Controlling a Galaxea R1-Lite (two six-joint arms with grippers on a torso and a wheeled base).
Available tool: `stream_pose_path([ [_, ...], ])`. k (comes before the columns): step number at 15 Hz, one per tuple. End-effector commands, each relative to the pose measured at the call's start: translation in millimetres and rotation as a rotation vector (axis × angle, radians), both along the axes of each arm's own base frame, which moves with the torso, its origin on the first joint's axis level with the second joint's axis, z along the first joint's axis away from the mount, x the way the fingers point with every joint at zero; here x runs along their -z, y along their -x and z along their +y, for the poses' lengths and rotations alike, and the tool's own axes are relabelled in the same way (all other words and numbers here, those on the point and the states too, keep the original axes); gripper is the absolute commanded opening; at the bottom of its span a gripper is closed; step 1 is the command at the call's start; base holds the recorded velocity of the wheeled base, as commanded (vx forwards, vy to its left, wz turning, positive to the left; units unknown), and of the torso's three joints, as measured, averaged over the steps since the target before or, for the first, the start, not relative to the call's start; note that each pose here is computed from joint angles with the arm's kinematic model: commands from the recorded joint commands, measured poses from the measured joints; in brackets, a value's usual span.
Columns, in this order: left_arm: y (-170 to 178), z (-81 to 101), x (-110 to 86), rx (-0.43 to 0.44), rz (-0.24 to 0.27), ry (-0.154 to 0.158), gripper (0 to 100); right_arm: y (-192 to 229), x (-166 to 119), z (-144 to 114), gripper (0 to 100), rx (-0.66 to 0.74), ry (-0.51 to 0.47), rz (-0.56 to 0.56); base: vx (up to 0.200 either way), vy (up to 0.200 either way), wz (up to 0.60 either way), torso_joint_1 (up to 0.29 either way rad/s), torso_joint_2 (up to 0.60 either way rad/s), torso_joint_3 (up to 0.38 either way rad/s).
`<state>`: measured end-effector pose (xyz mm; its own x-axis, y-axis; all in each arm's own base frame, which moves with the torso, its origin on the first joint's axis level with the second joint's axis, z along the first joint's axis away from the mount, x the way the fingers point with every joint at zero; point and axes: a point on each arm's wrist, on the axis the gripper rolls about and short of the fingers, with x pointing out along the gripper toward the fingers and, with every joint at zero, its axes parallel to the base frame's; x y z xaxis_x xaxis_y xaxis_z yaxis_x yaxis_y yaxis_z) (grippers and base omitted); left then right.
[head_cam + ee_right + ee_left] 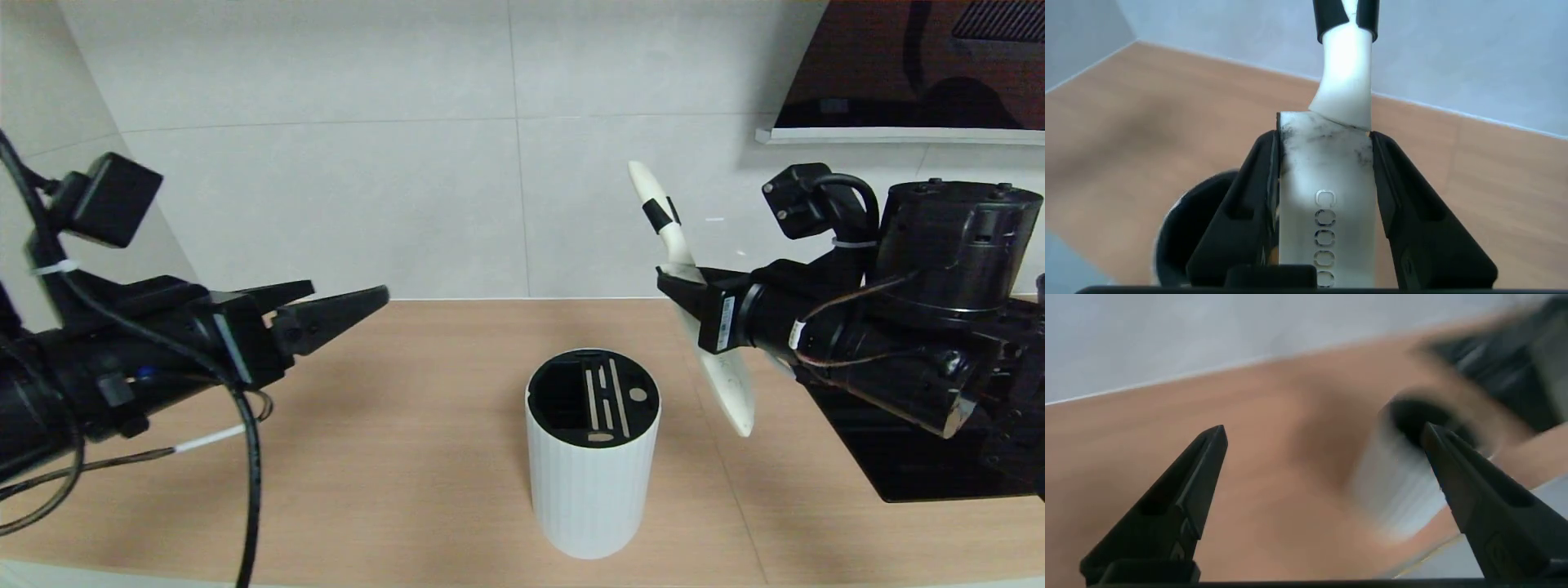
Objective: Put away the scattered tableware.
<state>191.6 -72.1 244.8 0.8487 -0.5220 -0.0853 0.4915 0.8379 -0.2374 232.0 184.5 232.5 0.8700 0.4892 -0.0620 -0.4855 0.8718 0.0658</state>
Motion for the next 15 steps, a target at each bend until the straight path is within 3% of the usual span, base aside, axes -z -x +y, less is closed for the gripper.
stream_pose_path([
  [1, -18.7, -28.7, 14.7, 0.081, 0.086, 0.066, 100, 17.9, -0.6, 7.3, 0, -0.059, -0.006, 0.002, 0.0, 0.0, 0.0, 0.0, 0.0, 0.0],
  [3, -21.8, -43.2, 16.5, 0.124, 0.117, 0.147, 100, 26.2, 1.1, 11.6, 0, -0.09, -0.002, 0.007, 0.0, 0.0, 0.0, 0.0, 0.0, 0.0],
  [4, -22.6, -53.4, 16.6, 0.158, 0.124, 0.204, 100, 29.9, 1.5, 14.0, 0, -0.105, -0.001, 0.008, 0.0, 0.0, 0.0, 0.0, 0.0, 0.0],
  [5, -22.6, -53.4, 16.6, 0.158, 0.124, 0.204, 100, 29.9, 1.5, 14.0, 0, -0.105, -0.001, 0.008, 0.0, 0.0, 0.0, 0.0, 0.0, 0.0],
  [6, -26.1, -66.8, 13.8, 0.2, 0.13, 0.336, 100, 33.0, 1.8, 17.7, 0, -0.123, -0.007, 0.015, 0.0, 0.0, 0.0, 0.0, 0.0, 0.0],
  [7, -29.5, -74.1, 13.4, 0.226, 0.125, 0.417, 100, 35.3, 2.4, 22.3, 0, -0.141, -0.013, 0.023, 0.0, 0.0, 0.0, 0.0, 0.0, 0.0],
  [8, -34.4, -77.2, 15.5, 0.231, 0.113, 0.452, 100, 37.4, 2.9, 27.3, 0, -0.158, -0.026, 0.034, 0.0, 0.0, 0.0, 0.0, 0.0, 0.0],
  [10, -40.0, -81.6, 20.3, 0.237, 0.093, 0.467, 100, 42.1, 1.1, 34.6, 0, -0.185, -0.049, 0.045, 0.0, 0.0, 0.0, 0.0, 0.0, 0.0],
  [13, -37.3, -93.4, 26.4, 0.276, 0.112, 0.458, 100, 47.1, 3.6, 47.1, 0, -0.222, -0.073, 0.075, 0.0, 0.0, 0.0, 0.0, 0.0, 0.0],
  [15, -35.5, -99.6, 26.4, 0.304, 0.096, 0.466, 100, 50.6, 7.6, 53.8, 0, -0.244, -0.072, 0.091, 0.0, 0.0, 0.0, 0.0, 0.0, 0.0],
])
